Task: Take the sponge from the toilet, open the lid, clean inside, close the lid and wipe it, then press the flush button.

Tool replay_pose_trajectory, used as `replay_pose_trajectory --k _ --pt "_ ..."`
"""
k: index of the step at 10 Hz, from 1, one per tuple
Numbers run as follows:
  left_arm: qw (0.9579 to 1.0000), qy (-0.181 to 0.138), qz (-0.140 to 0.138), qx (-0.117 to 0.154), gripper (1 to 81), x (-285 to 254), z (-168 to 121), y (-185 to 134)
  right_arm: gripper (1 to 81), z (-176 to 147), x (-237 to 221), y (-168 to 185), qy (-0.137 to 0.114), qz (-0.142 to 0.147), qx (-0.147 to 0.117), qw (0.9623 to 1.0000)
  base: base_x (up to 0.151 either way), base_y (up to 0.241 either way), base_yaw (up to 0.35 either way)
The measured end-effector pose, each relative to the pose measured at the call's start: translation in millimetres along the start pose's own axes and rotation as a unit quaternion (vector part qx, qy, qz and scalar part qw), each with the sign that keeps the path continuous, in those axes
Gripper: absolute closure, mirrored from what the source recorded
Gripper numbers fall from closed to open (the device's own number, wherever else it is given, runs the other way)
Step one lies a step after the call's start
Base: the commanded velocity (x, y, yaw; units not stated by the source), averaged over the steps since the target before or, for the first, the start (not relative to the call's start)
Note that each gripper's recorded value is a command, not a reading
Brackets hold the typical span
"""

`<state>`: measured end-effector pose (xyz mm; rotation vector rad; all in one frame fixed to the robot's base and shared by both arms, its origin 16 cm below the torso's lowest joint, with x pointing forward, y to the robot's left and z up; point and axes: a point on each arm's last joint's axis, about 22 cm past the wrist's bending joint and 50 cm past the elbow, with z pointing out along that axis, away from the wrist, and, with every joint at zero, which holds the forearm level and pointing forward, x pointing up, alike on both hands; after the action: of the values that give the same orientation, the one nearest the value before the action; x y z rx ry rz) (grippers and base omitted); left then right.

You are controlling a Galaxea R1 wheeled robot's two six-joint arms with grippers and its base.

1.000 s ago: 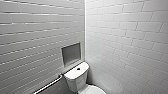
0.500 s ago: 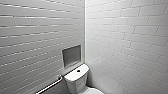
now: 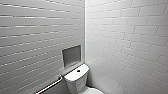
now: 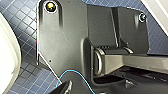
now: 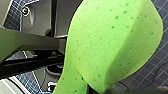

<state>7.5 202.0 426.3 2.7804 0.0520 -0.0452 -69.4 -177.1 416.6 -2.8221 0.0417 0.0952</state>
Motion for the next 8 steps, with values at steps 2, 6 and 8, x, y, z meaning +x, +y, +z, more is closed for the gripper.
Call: replay_pose_trajectory --k 2,6,8 --pt "1.0 0.002 0.0 0.002 1.0 0.7 -0.1 -1.3 81.1 0.5 4.0 3.3 0.001 -0.03 -0.004 0.9995 0.0 0.0 0.0" --pt "0.9973 0.067 -0.007 0.029 1.0 5.5 3.9 -9.1 81.1 2.2 19.1 11.6 0.008 -0.078 -0.025 0.9966 0.0 0.0 0.0" --pt "0.9947 0.095 -0.005 0.037 1.0 6.8 6.3 -4.8 81.1 3.3 51.3 3.5 0.026 -0.082 -0.021 0.9961 0.0 0.0 0.0"
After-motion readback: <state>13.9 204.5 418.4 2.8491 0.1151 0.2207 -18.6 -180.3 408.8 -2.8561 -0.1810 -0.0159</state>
